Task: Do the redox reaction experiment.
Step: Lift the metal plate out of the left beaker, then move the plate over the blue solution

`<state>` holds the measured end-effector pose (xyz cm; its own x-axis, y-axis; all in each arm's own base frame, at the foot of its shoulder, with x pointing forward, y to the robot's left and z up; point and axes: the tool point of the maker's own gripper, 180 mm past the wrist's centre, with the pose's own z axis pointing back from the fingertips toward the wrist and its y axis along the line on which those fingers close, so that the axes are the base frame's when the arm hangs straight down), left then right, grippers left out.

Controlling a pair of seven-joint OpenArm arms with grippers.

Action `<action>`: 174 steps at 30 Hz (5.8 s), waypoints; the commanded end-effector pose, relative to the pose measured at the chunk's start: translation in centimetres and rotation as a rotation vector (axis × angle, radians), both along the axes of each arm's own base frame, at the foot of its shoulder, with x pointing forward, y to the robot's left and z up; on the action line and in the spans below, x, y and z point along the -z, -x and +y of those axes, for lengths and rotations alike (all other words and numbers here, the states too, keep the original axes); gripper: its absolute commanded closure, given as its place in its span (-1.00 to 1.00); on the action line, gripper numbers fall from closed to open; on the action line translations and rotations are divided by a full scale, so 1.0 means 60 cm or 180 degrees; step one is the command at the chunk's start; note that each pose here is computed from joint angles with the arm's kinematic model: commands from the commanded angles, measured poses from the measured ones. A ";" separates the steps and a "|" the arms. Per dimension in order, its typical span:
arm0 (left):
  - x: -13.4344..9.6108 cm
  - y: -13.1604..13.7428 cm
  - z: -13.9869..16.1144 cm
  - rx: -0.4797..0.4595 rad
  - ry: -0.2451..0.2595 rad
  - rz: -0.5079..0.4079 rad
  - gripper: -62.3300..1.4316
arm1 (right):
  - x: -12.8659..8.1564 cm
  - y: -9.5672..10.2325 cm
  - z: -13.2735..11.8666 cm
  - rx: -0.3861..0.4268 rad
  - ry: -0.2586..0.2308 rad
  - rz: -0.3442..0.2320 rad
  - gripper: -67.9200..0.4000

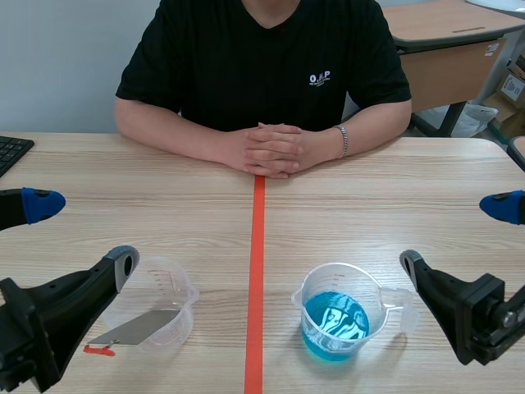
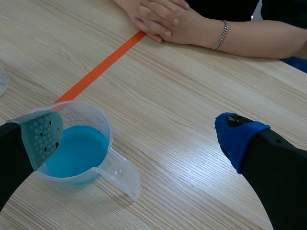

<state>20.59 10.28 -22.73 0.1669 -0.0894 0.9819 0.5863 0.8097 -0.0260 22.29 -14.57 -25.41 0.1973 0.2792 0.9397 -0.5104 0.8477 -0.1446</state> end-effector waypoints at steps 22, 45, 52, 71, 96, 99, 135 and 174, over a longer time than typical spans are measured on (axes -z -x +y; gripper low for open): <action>0.005 0.062 0.082 -0.0232 -0.0482 -0.0003 -1.00 | -0.041 -0.022 0.016 -0.0156 -0.0009 -0.0347 -1.00; 0.073 0.186 0.126 -0.0782 -0.0776 0.0757 -1.00 | -0.059 0.035 0.175 -0.1229 -0.0156 -0.0648 -1.00; 0.090 0.201 0.136 -0.0860 -0.0786 0.0865 -1.00 | -0.057 0.054 0.220 -0.1572 -0.0159 -0.0681 -1.00; 0.110 0.221 0.149 -0.0995 -0.0797 0.1028 -1.00 | -0.043 0.129 0.345 -0.2457 -0.0176 -0.0698 -1.00; 0.116 0.227 0.153 -0.1009 -0.0815 0.1078 -1.00 | 0.010 0.139 0.441 -0.2755 -0.0140 -0.0766 -0.91; 0.116 0.227 0.153 -0.1009 -0.0814 0.1078 -1.00 | 0.016 0.137 0.448 -0.2739 -0.0108 -0.0752 -0.81; 0.116 0.227 0.153 -0.1009 -0.0813 0.1076 -1.00 | 0.010 0.123 0.467 -0.2707 -0.0230 -0.0817 0.94; 0.116 0.226 0.153 -0.1009 -0.0812 0.1070 -1.00 | -0.217 0.079 0.357 -0.2247 -0.0299 -0.1789 0.94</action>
<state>6.89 19.79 -30.00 0.5379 -0.2300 0.8110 0.3118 0.9481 0.0621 17.62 7.05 -13.41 -0.4677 0.1023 0.8780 -0.7991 0.3756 -0.4694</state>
